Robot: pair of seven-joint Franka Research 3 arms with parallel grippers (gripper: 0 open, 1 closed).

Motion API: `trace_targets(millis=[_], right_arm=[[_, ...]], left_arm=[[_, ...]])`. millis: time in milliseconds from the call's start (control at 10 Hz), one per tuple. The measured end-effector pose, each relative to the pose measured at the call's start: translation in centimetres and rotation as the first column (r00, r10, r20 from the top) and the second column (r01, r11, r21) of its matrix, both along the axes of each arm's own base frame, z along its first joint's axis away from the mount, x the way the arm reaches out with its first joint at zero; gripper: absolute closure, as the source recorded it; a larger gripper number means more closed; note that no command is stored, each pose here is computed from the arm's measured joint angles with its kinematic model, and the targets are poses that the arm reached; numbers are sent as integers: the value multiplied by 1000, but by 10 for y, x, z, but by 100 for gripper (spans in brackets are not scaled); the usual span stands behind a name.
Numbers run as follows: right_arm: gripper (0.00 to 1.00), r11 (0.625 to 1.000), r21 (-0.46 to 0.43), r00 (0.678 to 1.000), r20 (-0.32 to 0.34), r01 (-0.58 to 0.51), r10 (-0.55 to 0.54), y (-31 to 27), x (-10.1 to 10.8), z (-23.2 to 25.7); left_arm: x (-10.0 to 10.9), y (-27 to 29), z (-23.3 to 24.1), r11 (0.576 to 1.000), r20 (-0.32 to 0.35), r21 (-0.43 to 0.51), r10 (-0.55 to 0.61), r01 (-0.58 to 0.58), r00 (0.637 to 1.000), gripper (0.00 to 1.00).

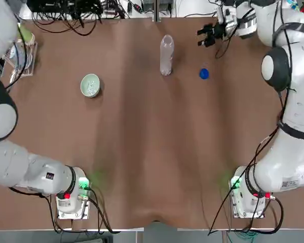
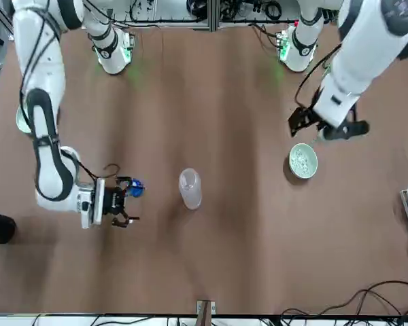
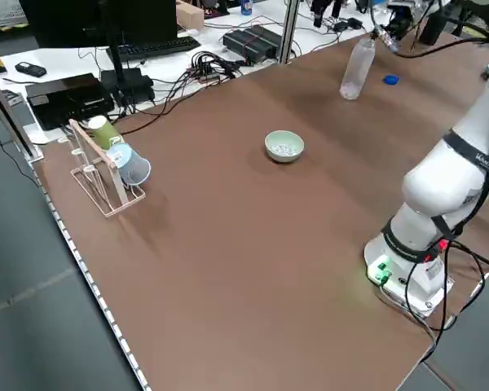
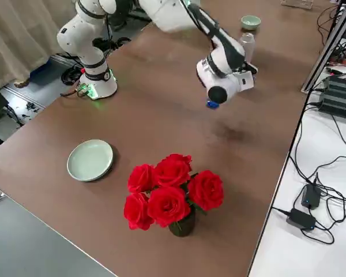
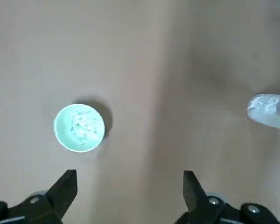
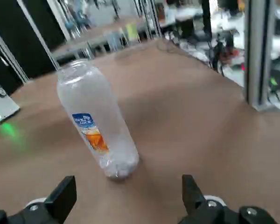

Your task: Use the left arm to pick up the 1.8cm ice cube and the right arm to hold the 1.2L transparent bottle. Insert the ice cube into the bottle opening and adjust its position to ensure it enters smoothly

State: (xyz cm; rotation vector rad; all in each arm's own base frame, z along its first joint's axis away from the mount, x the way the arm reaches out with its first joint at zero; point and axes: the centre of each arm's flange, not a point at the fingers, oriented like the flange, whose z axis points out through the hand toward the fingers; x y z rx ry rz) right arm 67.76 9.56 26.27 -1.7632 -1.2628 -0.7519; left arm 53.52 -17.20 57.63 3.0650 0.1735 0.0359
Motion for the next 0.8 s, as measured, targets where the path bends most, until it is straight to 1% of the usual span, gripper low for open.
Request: trace_targets(millis=[100, 200, 300, 400, 500, 600, 700, 800], right_arm=[[0, 992, -126, 998, -63, 13, -21, -11, 0, 31], [0, 974, -224, 992, -106, 36, -61, -20, -1, 65], [0, 956, -287, 989, -111, 62, -97, -30, -3, 96], [0, 937, -338, 986, -103, 87, -128, -47, -5, 115], [0, 908, -404, 980, -108, 111, -168, -64, -7, 129], [0, 862, -486, 967, -119, 142, -226, -78, -11, 146], [0, 818, -544, 947, -122, 187, -298, -87, -16, 169], [0, 776, -580, 916, -122, 247, -383, -96, -21, 193]], left_arm=[[-2, 19, 4, 1000, -8, 0, -26, 26, 1000, 0], [-3, 37, 9, 999, -10, 2, -48, 48, 999, 0], [-4, 53, 13, 997, -13, 5, -76, 76, 997, 0], [-7, 64, 18, 994, -16, 8, -106, 106, 994, 0], [-10, 70, 21, 989, -24, 26, -142, 143, 990, 0], [-16, 71, 23, 980, -43, 52, -190, 192, 981, 0], [-18, 69, 23, 972, -52, 67, -222, 225, 974, 0], [-19, 68, 25, 970, -50, 69, -230, 233, 972, 0]])
